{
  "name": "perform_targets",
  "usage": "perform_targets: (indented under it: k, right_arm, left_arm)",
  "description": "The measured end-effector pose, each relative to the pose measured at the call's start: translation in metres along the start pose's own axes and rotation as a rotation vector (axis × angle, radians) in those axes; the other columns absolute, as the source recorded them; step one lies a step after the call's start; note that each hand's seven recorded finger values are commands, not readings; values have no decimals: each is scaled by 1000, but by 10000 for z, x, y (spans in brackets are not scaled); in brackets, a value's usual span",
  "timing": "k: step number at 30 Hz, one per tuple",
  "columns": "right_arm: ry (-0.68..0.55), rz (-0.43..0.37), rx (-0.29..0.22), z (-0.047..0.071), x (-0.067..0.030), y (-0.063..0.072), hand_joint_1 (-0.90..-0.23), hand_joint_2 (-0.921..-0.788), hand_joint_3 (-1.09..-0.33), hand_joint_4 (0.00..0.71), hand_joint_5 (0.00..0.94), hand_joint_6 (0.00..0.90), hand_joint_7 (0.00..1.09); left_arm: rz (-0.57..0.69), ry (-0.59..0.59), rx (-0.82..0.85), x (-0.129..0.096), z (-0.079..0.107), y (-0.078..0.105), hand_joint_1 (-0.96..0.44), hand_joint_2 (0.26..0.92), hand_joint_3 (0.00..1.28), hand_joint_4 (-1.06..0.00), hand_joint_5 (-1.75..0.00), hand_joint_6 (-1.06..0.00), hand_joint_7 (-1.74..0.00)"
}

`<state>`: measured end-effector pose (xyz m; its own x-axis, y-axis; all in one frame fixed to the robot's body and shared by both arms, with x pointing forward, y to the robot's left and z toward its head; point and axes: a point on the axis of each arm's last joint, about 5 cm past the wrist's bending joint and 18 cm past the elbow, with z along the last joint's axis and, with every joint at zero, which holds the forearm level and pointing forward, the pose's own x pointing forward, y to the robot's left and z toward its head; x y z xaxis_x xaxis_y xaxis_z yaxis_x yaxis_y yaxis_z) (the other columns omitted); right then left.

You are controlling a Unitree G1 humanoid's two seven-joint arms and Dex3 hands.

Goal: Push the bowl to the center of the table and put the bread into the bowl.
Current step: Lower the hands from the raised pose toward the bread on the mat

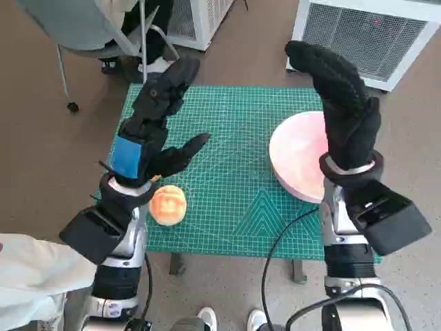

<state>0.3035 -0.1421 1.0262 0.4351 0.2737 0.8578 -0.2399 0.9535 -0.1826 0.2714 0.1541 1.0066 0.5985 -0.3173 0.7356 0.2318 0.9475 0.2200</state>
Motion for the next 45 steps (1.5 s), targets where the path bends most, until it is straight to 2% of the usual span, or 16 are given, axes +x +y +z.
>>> perform_targets:
  k: [17,31,34,39,45]
  right_arm:
    - [30,10,0,-33,-86,8,-586,-921,-786,332,57,-1,736]
    - [29,-4,-7,-33,-113,-35,-595,-921,-769,329,55,-1,729]
    - [28,-20,-29,-40,-149,-93,-594,-921,-770,328,54,-1,729]
    - [55,-66,-97,-56,-258,-289,-566,-921,-811,312,46,-1,711]
    - [112,-198,-183,-46,-395,-559,-549,-921,-844,303,47,-1,722]
  left_arm:
    - [-4,0,2,1,-2,-3,-285,921,289,-338,0,-231,-351]
    - [-5,3,4,1,-10,1,-285,921,289,-335,0,-216,-372]
    - [-6,2,4,3,-10,-1,-285,921,289,-335,0,-214,-376]
    - [-6,0,5,4,-9,0,-287,921,289,-325,0,-210,-384]
    - [-6,-2,5,4,-9,-2,-289,921,289,-309,0,-208,-392]
